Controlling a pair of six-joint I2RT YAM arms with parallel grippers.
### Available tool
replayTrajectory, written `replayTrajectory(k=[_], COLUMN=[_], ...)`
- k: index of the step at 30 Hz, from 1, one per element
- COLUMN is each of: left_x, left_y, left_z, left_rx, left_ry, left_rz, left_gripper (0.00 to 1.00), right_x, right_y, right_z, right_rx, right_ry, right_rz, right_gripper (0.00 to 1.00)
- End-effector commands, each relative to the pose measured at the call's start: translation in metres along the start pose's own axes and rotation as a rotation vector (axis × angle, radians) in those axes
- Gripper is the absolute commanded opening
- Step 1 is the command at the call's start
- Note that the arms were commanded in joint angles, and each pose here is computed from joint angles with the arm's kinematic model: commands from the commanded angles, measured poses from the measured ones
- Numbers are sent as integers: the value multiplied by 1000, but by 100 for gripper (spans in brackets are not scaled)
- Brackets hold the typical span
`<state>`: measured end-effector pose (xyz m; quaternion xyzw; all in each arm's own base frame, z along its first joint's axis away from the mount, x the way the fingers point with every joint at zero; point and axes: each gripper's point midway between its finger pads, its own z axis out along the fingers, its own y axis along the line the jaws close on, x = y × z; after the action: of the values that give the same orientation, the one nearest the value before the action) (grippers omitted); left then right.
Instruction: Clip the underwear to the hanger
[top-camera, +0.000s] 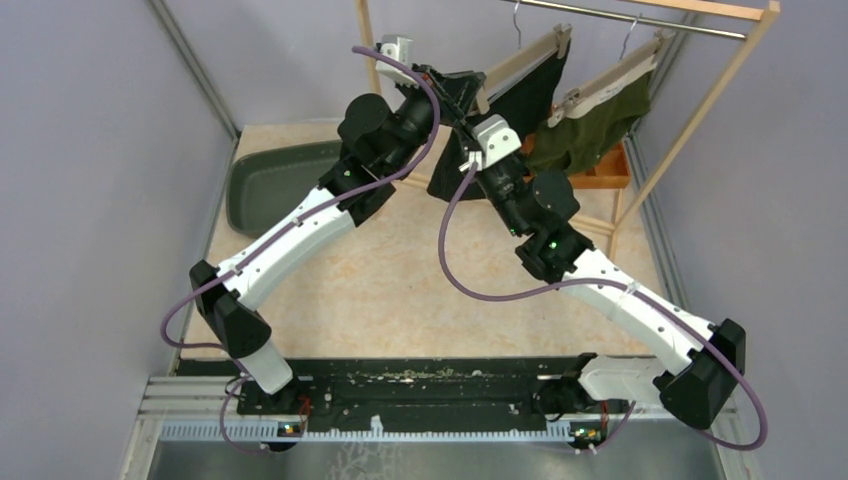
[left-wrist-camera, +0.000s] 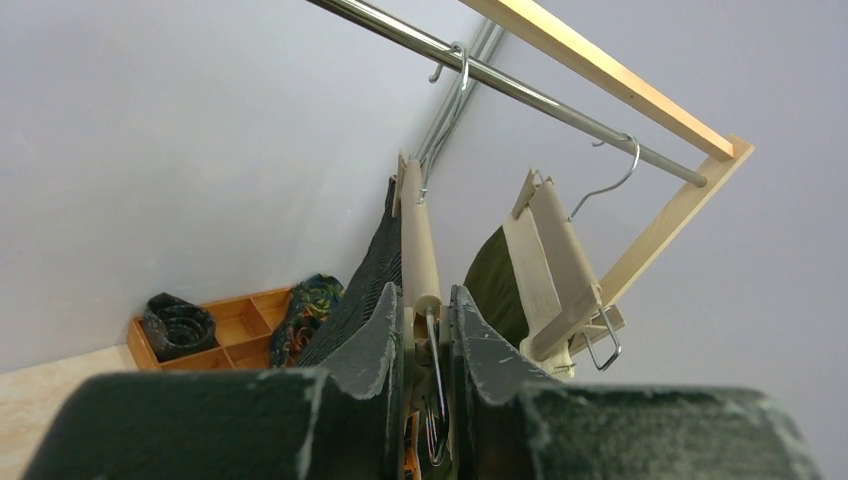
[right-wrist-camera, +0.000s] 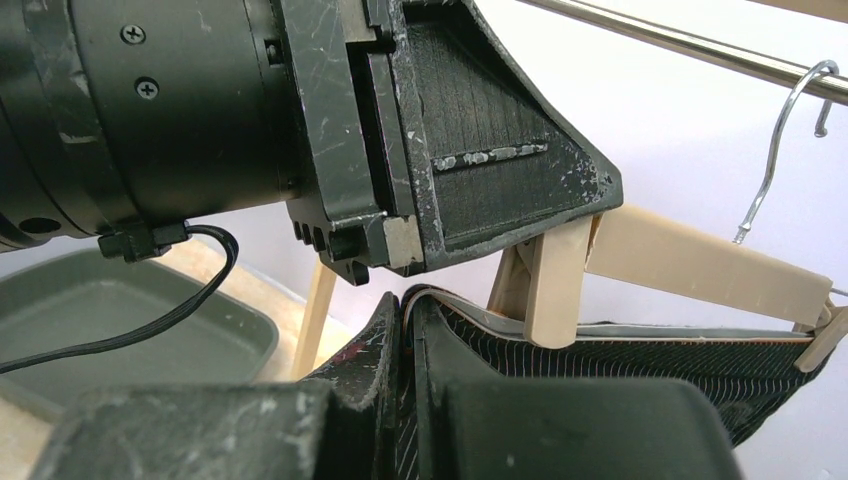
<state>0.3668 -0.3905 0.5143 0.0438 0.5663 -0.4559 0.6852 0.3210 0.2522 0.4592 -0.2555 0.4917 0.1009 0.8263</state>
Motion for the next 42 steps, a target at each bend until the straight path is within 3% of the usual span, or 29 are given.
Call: replayTrajectory(k=[1, 22, 42], left_x=[34, 18, 26], left_y=[17, 18, 14], left_z=[3, 8, 8], left_rx=[-54, -67, -30], left_ry=[78, 28, 54], left_rz=[49, 110, 123], left_gripper=[0, 0, 0], right_x=[-72, -41, -47], right_y=[11, 19, 21], right_z=[5, -15, -8], right_rx=[-95, -107, -120], right_ry=[-212, -145, -163], right_rz=[41, 68, 63], right_gripper=[0, 0, 0])
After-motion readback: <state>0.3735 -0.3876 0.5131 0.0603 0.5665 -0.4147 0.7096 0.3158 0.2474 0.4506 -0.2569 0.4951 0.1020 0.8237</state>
